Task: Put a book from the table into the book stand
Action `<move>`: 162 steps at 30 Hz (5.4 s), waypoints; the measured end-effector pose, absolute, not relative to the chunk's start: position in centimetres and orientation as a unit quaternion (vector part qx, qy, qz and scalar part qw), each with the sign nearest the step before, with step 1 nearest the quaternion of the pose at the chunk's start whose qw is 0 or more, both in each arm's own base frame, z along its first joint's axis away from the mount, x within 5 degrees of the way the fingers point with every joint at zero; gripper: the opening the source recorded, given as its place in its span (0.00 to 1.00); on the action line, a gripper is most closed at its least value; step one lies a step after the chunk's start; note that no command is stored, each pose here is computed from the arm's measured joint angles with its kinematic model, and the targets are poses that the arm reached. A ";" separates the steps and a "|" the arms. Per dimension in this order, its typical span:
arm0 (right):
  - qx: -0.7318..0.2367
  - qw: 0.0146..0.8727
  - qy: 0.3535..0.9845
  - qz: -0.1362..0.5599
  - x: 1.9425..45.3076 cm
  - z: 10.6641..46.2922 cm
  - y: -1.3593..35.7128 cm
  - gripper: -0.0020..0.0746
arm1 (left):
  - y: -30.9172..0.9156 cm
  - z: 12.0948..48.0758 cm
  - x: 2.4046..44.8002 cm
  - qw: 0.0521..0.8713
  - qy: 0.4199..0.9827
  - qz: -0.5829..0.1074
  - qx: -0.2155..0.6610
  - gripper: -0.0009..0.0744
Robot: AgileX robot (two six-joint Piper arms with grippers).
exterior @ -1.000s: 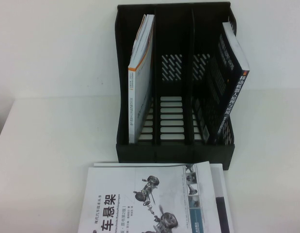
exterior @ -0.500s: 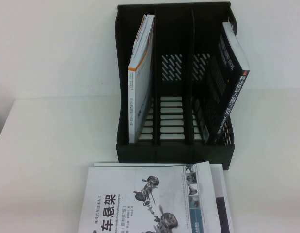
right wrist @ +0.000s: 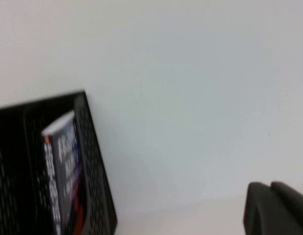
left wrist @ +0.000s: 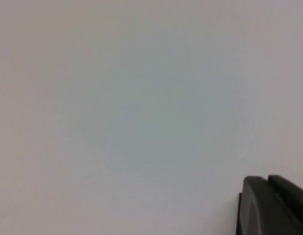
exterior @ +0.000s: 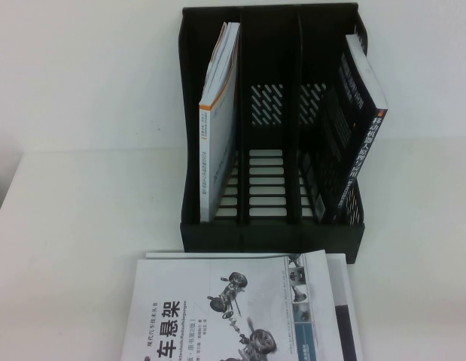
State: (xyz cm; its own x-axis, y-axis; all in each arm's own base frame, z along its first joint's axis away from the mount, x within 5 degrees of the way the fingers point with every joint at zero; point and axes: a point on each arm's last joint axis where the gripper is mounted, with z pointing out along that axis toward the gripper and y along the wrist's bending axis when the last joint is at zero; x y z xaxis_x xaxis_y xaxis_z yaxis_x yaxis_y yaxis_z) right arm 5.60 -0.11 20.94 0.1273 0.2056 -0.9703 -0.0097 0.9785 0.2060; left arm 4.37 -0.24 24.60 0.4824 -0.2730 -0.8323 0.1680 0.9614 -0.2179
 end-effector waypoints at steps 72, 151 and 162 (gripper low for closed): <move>-0.117 0.130 0.954 0.243 23.0 15.5 15.1 0.02 | -5.0 21.1 20.4 0.281 0.890 -0.330 -0.142 0.01; -0.179 0.077 0.952 0.235 26.2 13.9 20.5 0.03 | 4.7 11.4 25.2 0.033 0.823 -0.505 -0.259 0.61; -0.180 0.077 0.952 0.234 26.2 13.9 20.5 0.03 | 5.2 9.9 26.2 0.021 0.824 -0.508 -0.249 0.61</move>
